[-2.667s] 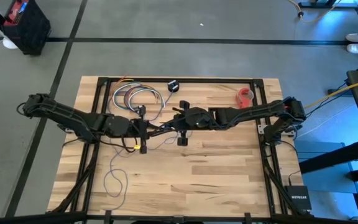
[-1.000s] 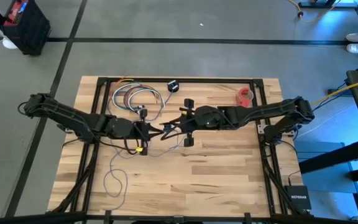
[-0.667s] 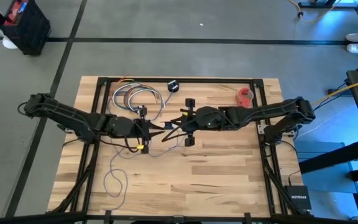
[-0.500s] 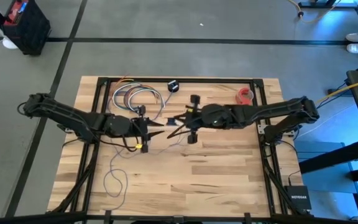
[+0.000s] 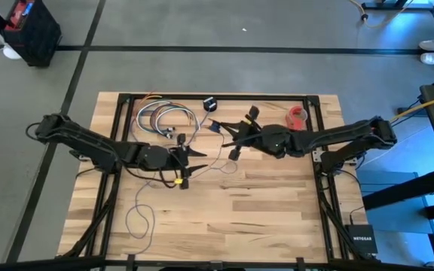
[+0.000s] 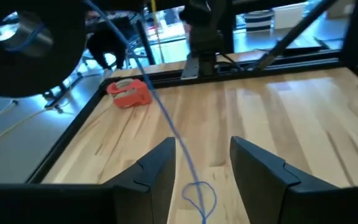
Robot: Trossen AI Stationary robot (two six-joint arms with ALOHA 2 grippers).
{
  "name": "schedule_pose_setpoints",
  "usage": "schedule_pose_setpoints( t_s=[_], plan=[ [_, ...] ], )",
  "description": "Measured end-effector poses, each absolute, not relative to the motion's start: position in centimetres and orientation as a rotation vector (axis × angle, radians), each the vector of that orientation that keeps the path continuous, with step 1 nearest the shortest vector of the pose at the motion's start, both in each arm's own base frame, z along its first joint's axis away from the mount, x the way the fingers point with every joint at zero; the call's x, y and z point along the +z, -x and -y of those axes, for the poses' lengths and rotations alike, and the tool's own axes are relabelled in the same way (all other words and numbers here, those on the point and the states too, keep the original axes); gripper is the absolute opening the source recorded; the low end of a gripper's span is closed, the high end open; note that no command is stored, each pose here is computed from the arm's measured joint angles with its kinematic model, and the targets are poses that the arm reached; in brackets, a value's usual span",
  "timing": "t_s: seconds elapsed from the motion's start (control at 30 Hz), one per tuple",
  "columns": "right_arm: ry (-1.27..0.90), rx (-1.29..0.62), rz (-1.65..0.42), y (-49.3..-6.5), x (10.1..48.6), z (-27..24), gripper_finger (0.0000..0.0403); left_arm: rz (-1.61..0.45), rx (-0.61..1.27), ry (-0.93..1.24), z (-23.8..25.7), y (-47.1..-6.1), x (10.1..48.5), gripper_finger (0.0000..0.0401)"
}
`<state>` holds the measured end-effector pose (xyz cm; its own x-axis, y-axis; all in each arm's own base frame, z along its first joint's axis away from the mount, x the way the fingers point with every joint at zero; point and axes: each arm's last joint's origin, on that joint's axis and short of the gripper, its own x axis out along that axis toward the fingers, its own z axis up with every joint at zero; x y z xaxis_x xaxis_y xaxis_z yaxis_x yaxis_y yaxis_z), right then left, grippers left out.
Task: Coil cords
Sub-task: Coil the blue wire onto the spool
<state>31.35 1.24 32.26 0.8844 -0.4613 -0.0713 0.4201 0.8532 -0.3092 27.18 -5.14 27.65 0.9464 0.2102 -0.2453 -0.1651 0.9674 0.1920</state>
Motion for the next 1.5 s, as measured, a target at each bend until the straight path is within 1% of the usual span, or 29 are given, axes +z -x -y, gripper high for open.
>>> schedule_pose_setpoints(
  t_s=[0.17, 0.27, 0.4, 0.6, 0.83, 1.13, 1.23, 1.3, 1.43, 1.5],
  plan=[
    [0.255, -0.498, 0.002, -30.4, 29.3, -0.7, 0.0005, -0.268, 0.257, -0.113, 3.9, -28.6, 26.5, 0.0144],
    [0.249, -0.506, 0.054, -30.1, 28.6, -0.2, 0.0004, -0.260, 0.292, -0.079, 3.1, -29.6, 25.7, 0.0144],
    [0.256, -0.491, 0.063, -30.2, 28.5, -0.2, 0.0006, -0.221, 0.302, -0.026, 2.5, -30.7, 25.1, 0.0144],
    [0.294, -0.482, 0.008, -30.3, 27.9, -0.3, 0.0008, -0.243, 0.177, -0.001, 2.6, -31.2, 24.3, 0.0143],
    [0.313, -0.480, 0.003, -30.4, 27.8, -0.3, 0.0009, -0.246, 0.190, 0.005, 2.2, -31.3, 24.2, 0.0143],
    [0.309, -0.475, 0.005, -30.4, 27.8, -0.3, 0.0009, -0.271, 0.233, 0.020, 1.4, -32.0, 22.9, 0.0141],
    [0.309, -0.474, 0.004, -30.4, 27.8, -0.3, 0.0009, -0.289, 0.231, 0.014, 1.4, -32.2, 22.4, 0.0123],
    [0.309, -0.474, 0.005, -30.4, 27.8, -0.3, 0.0009, -0.292, 0.234, 0.012, 1.3, -32.2, 22.4, 0.0095],
    [0.304, -0.457, 0.022, -30.4, 27.9, -0.4, 0.0009, -0.320, 0.231, -0.049, 1.1, -32.2, 22.2, 0.0019],
    [0.301, -0.433, 0.041, -30.4, 28.1, -0.5, 0.0009, -0.330, 0.230, -0.072, 1.1, -32.1, 22.2, 0.0009]
  ],
)
